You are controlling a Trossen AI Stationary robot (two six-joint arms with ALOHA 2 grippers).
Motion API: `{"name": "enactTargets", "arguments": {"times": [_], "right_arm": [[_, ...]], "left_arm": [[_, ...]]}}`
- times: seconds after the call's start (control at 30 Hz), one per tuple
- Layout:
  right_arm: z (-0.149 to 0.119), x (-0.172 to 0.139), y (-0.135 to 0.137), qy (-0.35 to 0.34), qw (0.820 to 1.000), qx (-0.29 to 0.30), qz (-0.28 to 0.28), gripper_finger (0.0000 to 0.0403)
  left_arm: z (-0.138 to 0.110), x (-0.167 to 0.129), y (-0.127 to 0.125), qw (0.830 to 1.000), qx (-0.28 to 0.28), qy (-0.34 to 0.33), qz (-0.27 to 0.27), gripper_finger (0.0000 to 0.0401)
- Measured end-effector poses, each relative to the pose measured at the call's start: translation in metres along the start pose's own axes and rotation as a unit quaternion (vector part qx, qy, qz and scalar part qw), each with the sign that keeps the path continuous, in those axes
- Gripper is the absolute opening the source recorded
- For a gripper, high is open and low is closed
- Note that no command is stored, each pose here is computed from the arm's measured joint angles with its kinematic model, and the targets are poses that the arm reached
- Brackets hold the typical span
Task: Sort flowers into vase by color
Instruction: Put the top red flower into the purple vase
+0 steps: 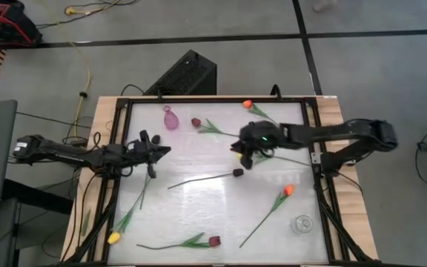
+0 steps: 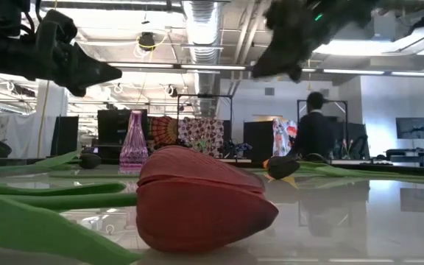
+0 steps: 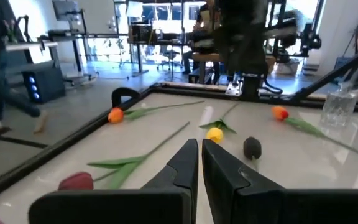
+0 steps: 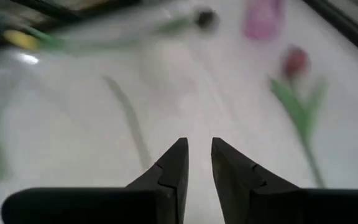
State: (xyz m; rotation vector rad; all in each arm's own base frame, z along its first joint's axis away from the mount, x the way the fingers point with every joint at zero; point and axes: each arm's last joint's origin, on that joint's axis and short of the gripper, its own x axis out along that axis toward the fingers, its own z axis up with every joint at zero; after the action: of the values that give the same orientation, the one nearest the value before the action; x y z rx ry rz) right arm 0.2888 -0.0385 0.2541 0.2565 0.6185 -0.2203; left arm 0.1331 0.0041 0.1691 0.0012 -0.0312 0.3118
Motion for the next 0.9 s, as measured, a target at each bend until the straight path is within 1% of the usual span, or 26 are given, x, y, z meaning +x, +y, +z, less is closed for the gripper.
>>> {"name": "enactTargets", "arguments": {"times": [0.1,0.17,0.27,0.37,0.5,0.7,0.9], "right_arm": [[0.001,0.024,-0.026,0.081,0.995,0.024,-0.051,0.0099],[-0.003,0.040,-0.044,0.135,0.988,0.021,-0.077,0.0099],[-0.007,0.060,-0.066,0.179,0.979,0.021,-0.099,0.0099],[-0.010,0.076,-0.083,0.200,0.974,0.025,-0.101,0.0099],[-0.015,0.093,-0.097,0.223,0.969,0.015,-0.105,0.0099],[-0.027,0.109,-0.106,0.257,0.961,0.007,-0.105,0.0099],[-0.032,0.112,-0.113,0.268,0.957,0.013,-0.109,0.0099]], "left_arm": [[-0.001,0.003,-0.001,0.999,0.029,0.011,0.007,0.0011],[0.001,0.005,-0.001,0.999,0.041,0.013,0.007,0.0011],[0.001,0.006,-0.002,0.997,0.071,0.016,0.007,0.0011],[-0.002,0.007,-0.002,0.996,0.081,0.032,0.006,0.0011],[-0.006,0.006,-0.002,0.995,0.081,0.051,0.005,0.0011],[-0.009,0.006,-0.002,0.994,0.089,0.068,0.005,0.0011],[-0.011,0.006,-0.002,0.992,0.094,0.080,0.006,0.0011]]}}
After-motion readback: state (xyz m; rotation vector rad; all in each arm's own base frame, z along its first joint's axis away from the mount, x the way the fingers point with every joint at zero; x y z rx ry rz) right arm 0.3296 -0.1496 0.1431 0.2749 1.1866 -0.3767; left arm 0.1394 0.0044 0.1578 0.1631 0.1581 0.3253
